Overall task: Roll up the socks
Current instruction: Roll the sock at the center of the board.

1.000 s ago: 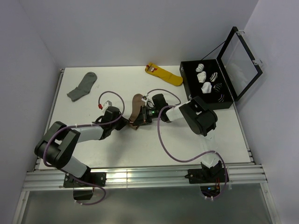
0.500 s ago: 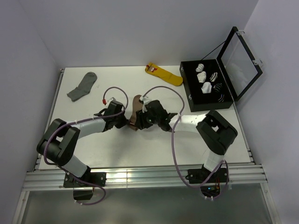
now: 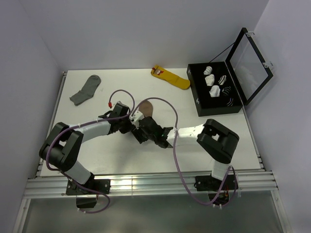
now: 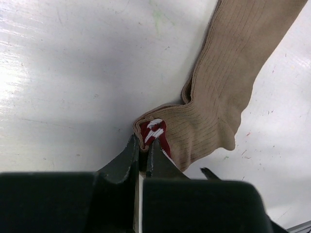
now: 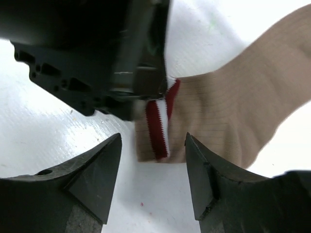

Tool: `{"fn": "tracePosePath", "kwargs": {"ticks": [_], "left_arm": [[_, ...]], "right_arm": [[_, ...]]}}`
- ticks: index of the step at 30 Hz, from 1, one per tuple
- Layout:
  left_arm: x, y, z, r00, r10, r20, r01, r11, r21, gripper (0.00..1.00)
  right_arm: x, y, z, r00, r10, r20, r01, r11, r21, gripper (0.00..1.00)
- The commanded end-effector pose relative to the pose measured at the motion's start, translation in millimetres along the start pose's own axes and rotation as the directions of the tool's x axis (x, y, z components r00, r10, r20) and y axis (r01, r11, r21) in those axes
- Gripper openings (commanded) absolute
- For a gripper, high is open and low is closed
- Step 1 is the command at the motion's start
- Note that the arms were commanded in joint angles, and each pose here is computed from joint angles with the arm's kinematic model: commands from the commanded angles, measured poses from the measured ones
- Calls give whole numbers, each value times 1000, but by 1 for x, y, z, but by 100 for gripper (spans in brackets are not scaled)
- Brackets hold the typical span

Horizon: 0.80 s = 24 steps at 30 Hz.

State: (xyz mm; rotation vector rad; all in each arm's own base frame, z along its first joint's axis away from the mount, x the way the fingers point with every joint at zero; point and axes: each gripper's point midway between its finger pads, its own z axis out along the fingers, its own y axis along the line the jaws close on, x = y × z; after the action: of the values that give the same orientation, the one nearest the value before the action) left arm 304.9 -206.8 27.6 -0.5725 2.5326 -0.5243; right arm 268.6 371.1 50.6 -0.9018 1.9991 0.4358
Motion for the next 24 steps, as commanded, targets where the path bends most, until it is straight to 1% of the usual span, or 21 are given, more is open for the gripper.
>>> {"fn": "tracePosePath", "kwargs": {"ticks": [1, 4, 6, 9, 10, 11, 12, 15, 16, 18, 20, 21, 22, 23, 24], "left_arm": [[15, 17, 2, 997, 40, -71, -44, 997, -66, 0], [15, 17, 2, 997, 37, -70, -41, 997, -65, 0], [15, 16, 2, 997, 37, -71, -41, 997, -62, 0], [15, 15, 3, 997, 36, -73, -41, 997, -59, 1], [15, 14, 3, 997, 33, -74, -37, 998, -56, 0], [16, 14, 3, 997, 35, -76, -39, 998, -53, 0], [14, 12, 2, 997, 29, -69, -32, 998, -50, 0], [9, 11, -1, 999, 4, -35, -5, 999, -47, 2], [9, 15, -2, 1000, -5, -28, 3, 999, -54, 8], [1, 11, -8, 999, -32, 16, 33, 999, -32, 15], [-2, 14, -12, 998, -51, 46, 52, 998, -32, 29], [-8, 11, -18, 995, -73, 74, 74, 997, -10, 36], [-8, 14, -20, 993, -82, 86, 83, 996, -12, 43], [-12, 15, -23, 990, -93, 105, 95, 995, -10, 46], [-19, 12, -30, 983, -110, 145, 110, 994, 9, 48]], "right_arm": [[-18, 1, 9, 995, -89, 41, 87, 995, 52, 62], [-16, 6, 11, 993, -116, 34, 114, 992, 51, 60], [-15, 10, 13, 991, -132, 32, 131, 990, 47, 56], [-6, 12, 16, 988, -154, 9, 153, 987, 51, 47], [-5, 13, 16, 988, -155, 4, 155, 987, 53, 38], [-3, 14, 16, 988, -155, 2, 155, 987, 52, 32], [-1, 15, 16, 989, -146, -2, 146, 988, 47, 21], [2, 16, 14, 994, -109, -2, 109, 993, 35, 0], [3, 16, 13, 996, -93, -7, 93, 995, 25, 0], [4, 23, 11, 999, -32, -14, 31, 999, -30, 0], [6, 19, 11, 1000, 13, -29, -14, 998, -60, 0], [5, 24, 10, 998, 47, -36, -51, 993, -107, 0], [4, 18, 11, 996, 74, -42, -78, 991, -110, 0], [4, 21, 10, 994, 98, -49, -104, 984, -148, 0], [4, 30, 6, 987, 148, -68, -160, 964, -213, 0]]}}
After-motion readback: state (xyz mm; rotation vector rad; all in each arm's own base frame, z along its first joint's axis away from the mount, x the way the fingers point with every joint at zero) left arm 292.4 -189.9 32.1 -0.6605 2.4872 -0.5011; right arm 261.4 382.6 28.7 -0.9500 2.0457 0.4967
